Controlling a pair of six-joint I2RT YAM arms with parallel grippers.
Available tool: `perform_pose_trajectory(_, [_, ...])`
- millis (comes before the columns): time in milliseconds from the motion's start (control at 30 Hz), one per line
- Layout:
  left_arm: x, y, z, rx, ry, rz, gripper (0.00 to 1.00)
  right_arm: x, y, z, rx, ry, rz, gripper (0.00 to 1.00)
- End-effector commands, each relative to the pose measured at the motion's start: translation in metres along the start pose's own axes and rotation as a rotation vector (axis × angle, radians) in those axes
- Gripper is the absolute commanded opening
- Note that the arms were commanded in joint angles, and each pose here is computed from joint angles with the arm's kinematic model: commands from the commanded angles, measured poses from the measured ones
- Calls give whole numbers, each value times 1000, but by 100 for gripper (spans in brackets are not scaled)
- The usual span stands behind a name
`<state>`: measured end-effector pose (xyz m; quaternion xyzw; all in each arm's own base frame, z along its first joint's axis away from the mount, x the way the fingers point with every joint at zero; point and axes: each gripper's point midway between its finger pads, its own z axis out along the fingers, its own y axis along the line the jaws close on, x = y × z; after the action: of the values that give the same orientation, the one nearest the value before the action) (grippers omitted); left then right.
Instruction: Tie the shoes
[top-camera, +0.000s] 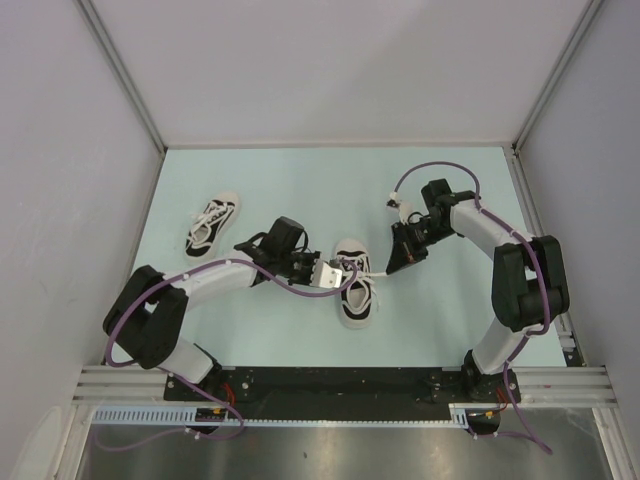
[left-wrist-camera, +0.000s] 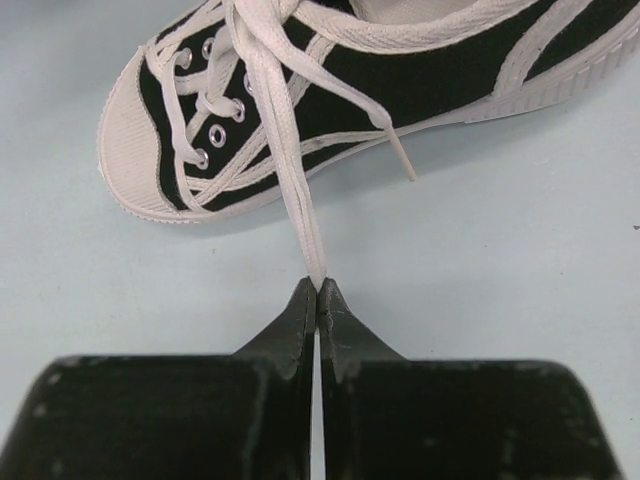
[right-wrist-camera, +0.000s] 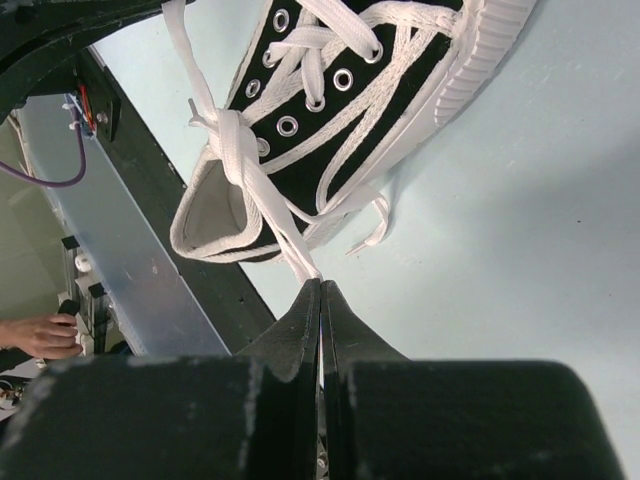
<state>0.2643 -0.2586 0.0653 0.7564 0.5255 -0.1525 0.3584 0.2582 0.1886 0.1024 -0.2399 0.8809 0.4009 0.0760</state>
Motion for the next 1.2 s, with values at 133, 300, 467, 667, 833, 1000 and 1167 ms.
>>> perform_pose_trajectory(133, [-13, 13, -8, -26, -35, -23, 0, -13, 12, -4, -18, -41, -27, 0])
perform_pose_trajectory(300, [-17, 18, -6, -23, -44, -69, 1, -19, 17, -1, -31, -60, -30, 0])
perform_pose_trajectory(467, [-22, 23, -6, -37, -61, -89, 0, -28, 20, -2, -37, -93, -39, 0])
perform_pose_trajectory(667, [-20, 27, -4, -41, -50, -97, 0, -39, 22, -4, -36, -135, -43, 0])
perform_pose_trajectory(833, [-19, 30, 0, -34, -42, -129, 2, -42, 22, -4, -36, -144, -43, 0])
perform_pose_trajectory(1000, [-15, 27, 0, -32, -32, -154, 0, -42, 19, -6, -14, -146, -52, 0])
perform_pose_trajectory(1167, [-6, 20, -2, -19, -7, -159, 0, -44, 16, -13, 1, -165, -53, 0])
